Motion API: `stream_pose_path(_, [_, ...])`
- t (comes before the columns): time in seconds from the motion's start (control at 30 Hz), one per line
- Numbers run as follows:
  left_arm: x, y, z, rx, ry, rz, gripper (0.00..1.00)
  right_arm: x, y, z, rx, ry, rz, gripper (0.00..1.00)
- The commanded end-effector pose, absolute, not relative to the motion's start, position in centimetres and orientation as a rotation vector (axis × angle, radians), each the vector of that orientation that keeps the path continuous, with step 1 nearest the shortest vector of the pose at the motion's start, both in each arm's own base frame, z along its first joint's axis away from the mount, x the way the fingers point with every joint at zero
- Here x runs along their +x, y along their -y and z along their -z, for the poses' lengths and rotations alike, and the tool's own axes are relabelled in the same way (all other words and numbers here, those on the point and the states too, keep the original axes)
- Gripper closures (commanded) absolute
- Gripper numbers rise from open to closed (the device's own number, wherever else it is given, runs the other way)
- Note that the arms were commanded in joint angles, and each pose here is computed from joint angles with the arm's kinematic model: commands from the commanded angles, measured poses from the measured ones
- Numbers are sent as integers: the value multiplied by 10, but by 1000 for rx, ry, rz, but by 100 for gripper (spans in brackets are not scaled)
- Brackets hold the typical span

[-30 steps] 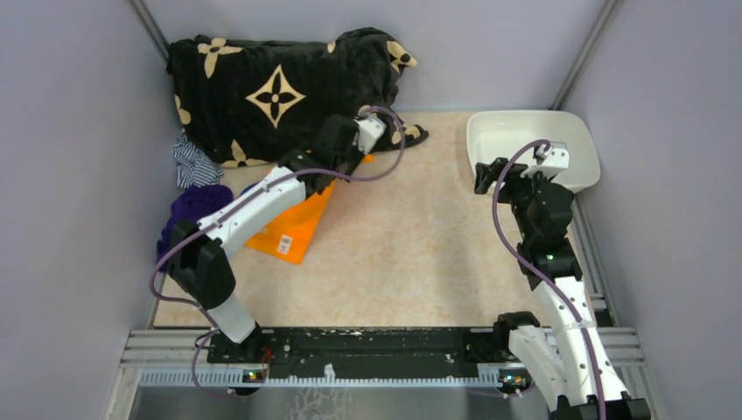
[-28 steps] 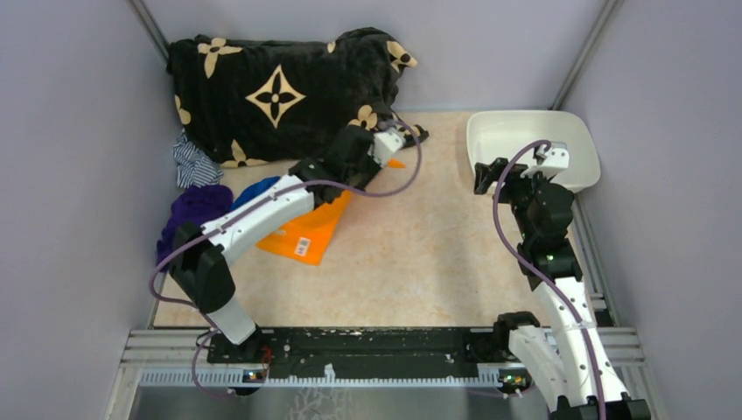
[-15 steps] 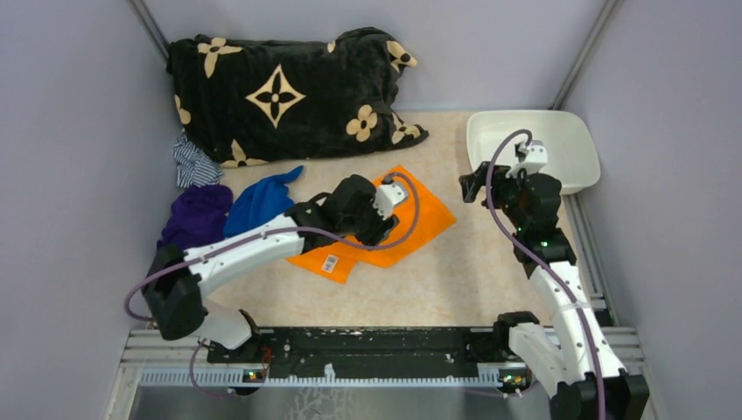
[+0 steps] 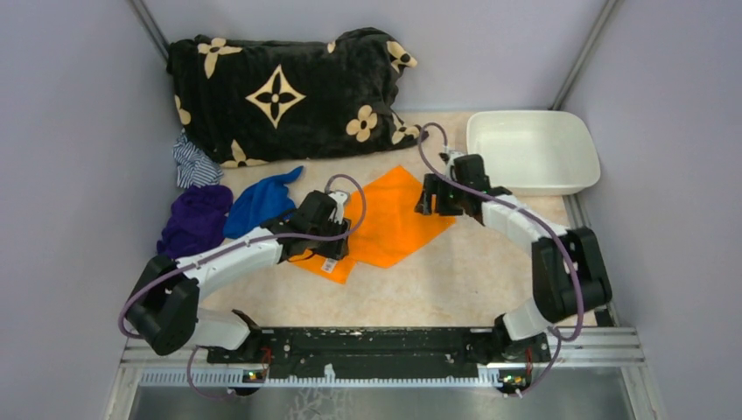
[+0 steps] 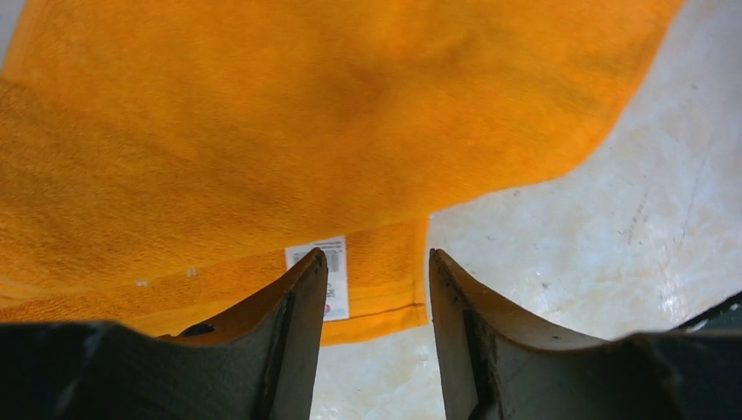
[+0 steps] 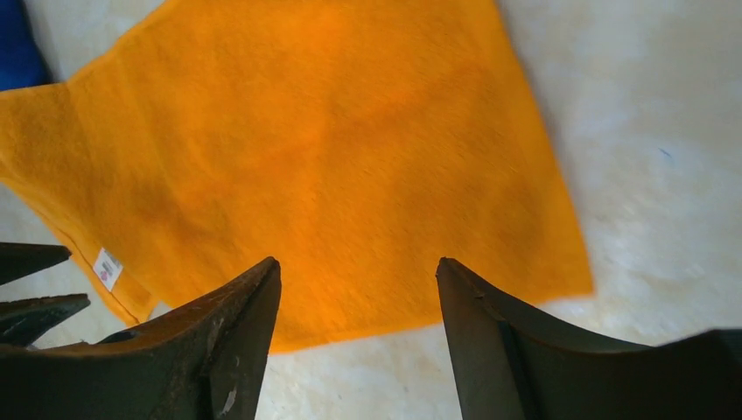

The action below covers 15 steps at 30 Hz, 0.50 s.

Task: Roll the towels
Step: Flatten out the towel at the center of the board.

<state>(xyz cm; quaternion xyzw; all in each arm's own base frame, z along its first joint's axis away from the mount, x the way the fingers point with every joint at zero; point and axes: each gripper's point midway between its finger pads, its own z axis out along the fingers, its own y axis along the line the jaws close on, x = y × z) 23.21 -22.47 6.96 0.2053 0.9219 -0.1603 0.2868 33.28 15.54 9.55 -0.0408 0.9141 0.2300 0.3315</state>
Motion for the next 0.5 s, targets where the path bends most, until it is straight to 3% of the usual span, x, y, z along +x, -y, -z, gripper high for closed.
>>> stream_pose_path(0.0, [230,216,-54,406,-2569,468,48,367,-219,-113,-205,-2326,-759,36])
stream_pose_path(0.2, [202,198,-29,305,-2716,475,48,374,-223,-46,-64,-2534,-726,38])
stream_pose_path(0.47, [171,180,-14,214,-2887,444,47,334,-122,-3,412,-2646,-491,37])
